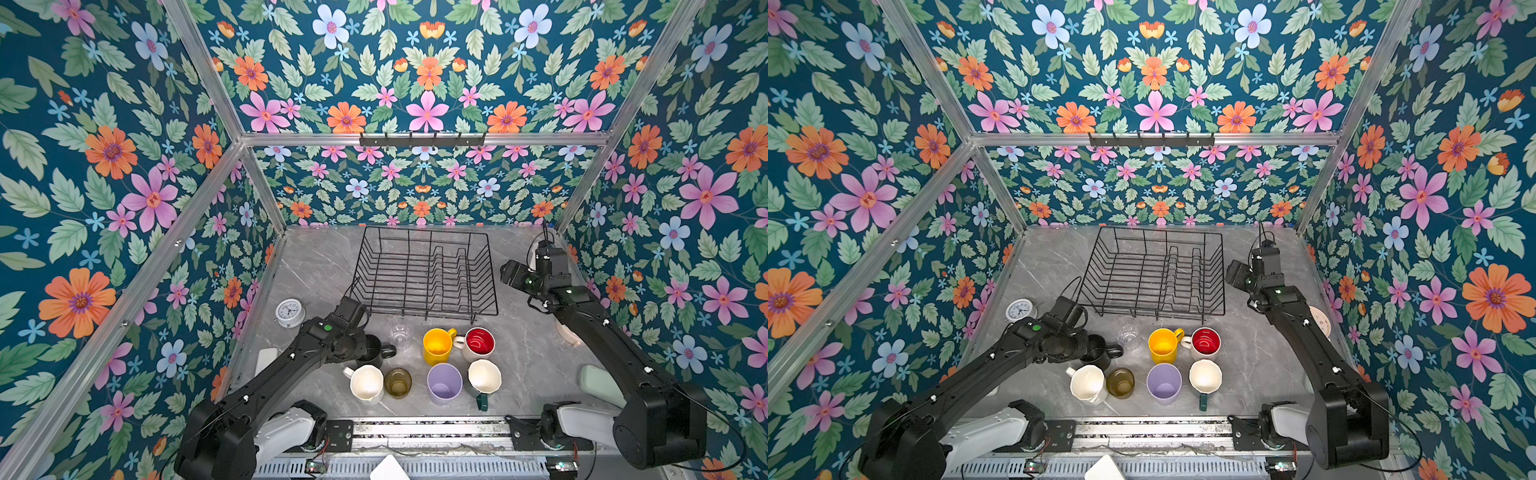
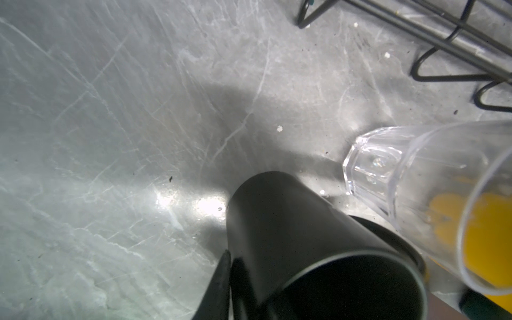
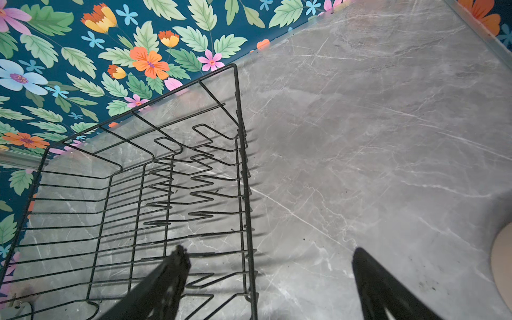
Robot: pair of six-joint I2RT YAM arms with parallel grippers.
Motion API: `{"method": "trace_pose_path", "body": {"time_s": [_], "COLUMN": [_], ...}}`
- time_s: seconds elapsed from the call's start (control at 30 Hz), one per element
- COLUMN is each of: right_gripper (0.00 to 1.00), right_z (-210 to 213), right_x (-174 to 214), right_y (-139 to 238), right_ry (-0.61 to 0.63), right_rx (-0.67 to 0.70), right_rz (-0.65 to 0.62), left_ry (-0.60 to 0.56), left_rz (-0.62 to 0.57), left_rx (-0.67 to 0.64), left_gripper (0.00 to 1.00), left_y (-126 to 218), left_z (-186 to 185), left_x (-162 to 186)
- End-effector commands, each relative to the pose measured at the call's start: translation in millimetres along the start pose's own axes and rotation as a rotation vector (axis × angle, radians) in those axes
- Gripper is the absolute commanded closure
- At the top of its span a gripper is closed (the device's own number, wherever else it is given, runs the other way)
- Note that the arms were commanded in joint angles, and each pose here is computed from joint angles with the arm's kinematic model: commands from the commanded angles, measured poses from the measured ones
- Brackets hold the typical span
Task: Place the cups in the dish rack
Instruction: 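Grasp the black mug's rim with the left gripper while the right arm rises, then lift the black mug toward the rack with the left gripper while the right gripper approaches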
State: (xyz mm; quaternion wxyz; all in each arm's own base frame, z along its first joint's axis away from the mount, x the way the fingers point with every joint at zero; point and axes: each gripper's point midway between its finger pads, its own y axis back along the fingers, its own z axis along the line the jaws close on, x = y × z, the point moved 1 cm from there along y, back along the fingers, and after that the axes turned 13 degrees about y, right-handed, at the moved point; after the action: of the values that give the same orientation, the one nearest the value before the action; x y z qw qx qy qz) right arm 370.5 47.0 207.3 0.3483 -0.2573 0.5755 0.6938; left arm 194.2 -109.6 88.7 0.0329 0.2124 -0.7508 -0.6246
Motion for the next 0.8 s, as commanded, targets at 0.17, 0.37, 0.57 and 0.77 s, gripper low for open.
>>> {"method": "trace_pose_path", "body": {"time_s": [0.17,0.37,0.57,0.77], "right_gripper": [0.08,0.08,0.08,0.08], "right_z": [0,1,3,5], "right_x": [-4,-4,-6,-10], "right_y": [0,0,0,2], "right_ry": [0.01,0.009,0.007,0.007], "right_rx": [0.004,-0.001,-0.01,-0.021], "right_rz": [-0.015,-0.014,-0.013,-0.022], "left_ry": [-0.008,-0.029,-0.071,-0.098], "left_rz": [-0.007,0.005,-0.009,-0.099], "left_rx": [-0.015,-0.025,-0.034,0.025], "left_gripper": [0.96,1.0,1.0,1.0], "left_y": [6,14,34,67], "left_z": [1,4,4,-9], "left_x": [-2,0,-4,-22]}}
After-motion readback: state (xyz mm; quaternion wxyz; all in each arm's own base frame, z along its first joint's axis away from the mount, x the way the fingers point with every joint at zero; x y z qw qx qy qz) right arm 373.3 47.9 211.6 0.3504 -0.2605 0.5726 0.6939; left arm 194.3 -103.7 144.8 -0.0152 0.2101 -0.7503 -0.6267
